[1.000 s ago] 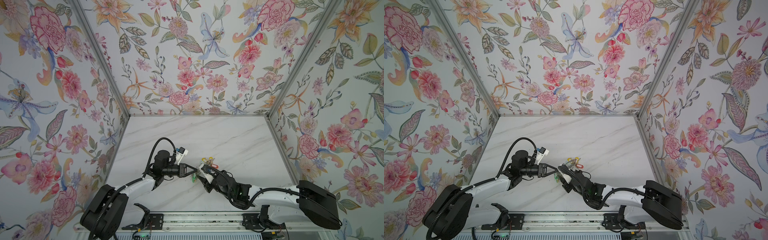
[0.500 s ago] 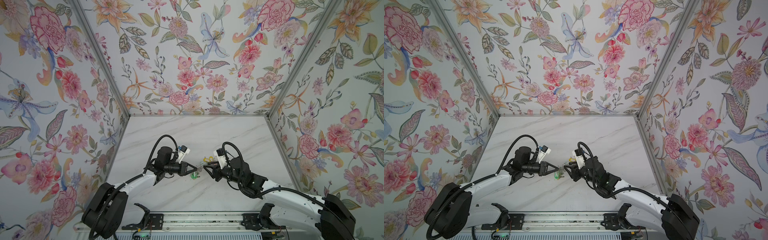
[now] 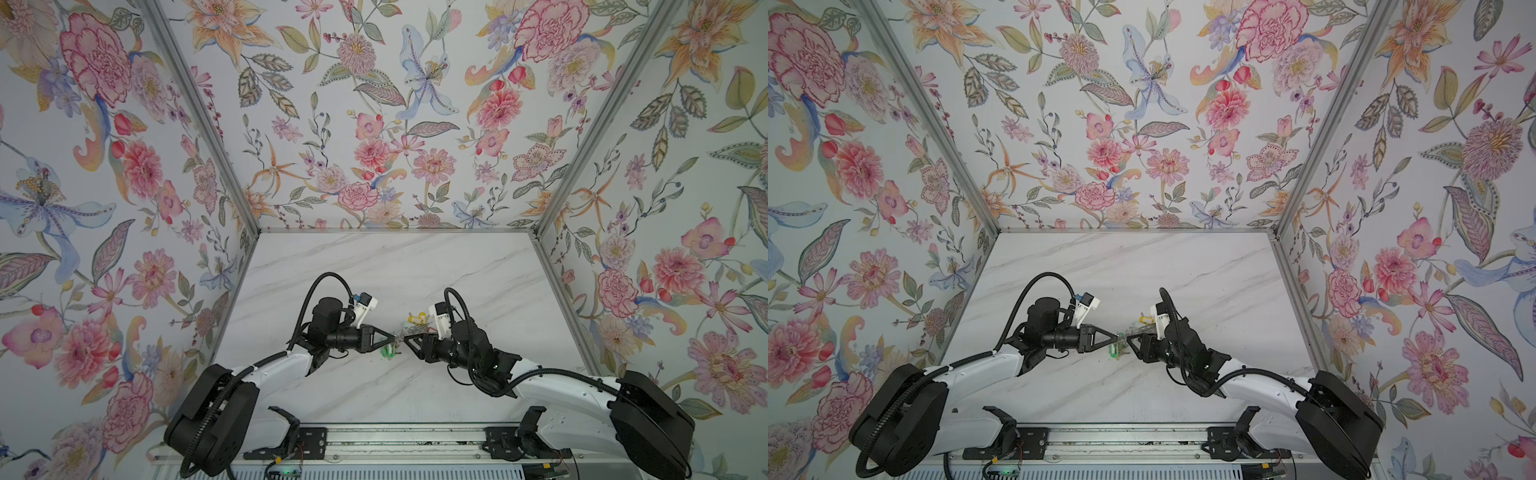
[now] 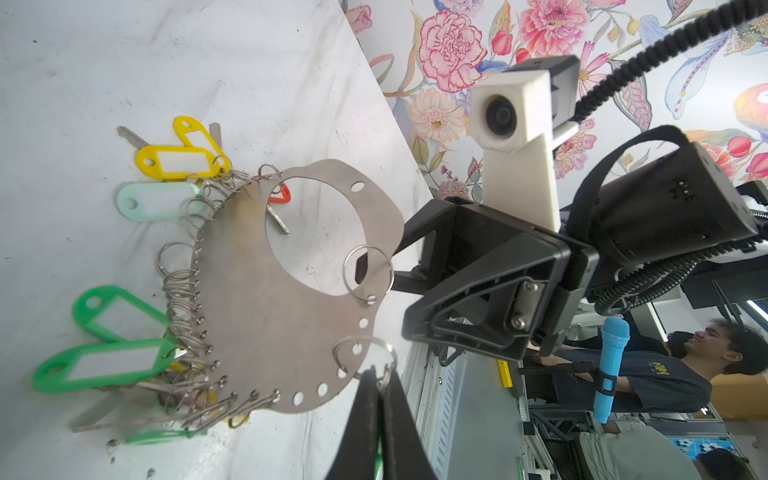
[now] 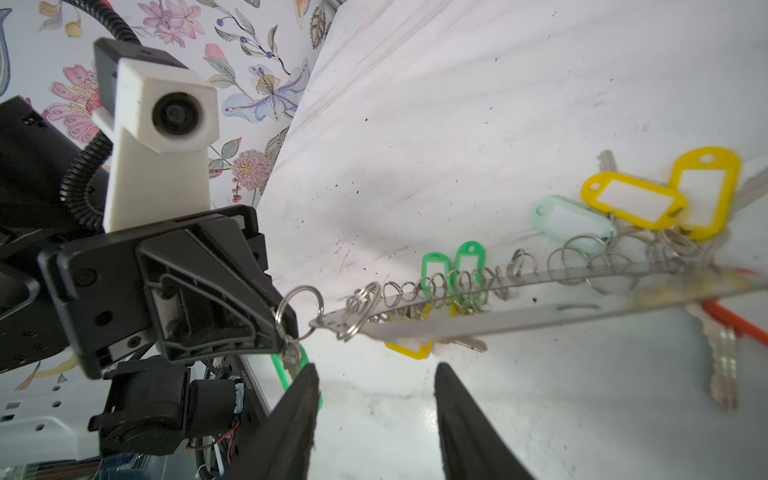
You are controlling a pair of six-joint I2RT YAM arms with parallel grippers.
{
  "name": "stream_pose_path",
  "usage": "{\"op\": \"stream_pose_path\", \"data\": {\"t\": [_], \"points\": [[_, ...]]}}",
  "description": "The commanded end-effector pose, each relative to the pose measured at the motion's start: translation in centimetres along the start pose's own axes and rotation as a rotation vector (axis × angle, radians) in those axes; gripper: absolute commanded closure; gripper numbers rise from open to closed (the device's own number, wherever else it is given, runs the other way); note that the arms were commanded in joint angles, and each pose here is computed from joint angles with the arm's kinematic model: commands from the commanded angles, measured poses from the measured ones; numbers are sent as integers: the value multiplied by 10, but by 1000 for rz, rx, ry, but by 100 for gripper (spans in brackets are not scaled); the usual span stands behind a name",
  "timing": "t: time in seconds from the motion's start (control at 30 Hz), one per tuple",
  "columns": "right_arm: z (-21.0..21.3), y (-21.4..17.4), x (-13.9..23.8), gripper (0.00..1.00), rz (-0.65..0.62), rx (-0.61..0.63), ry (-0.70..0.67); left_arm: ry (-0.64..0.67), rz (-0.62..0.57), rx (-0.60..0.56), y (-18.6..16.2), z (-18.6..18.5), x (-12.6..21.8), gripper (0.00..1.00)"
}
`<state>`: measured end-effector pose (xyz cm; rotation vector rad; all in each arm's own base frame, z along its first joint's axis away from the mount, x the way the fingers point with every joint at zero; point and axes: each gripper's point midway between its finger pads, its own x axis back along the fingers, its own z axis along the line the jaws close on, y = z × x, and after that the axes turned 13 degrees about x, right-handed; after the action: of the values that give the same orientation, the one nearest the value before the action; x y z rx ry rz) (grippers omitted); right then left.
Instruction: Remove the keys from the keyring
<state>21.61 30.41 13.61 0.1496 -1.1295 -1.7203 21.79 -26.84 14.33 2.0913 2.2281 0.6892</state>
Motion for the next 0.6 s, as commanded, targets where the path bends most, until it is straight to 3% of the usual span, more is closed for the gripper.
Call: {"op": "stream_pose_path", "data": {"t": [0.0, 0.33, 0.43, 0.57], "points": [[18, 20, -7, 52, -99, -8, 83, -41, -21, -17, 3, -9, 4, 100], [35, 22, -40, 52, -103, 72, 155, -65, -21, 0, -3, -9, 5, 100], [38, 25, -40, 57, -107, 107, 162, -61, -19, 3, -5, -7, 5, 100], [36, 27, -39, 71, -89, 148, 128, -52, -17, 5, -6, -3, 5, 100]]}}
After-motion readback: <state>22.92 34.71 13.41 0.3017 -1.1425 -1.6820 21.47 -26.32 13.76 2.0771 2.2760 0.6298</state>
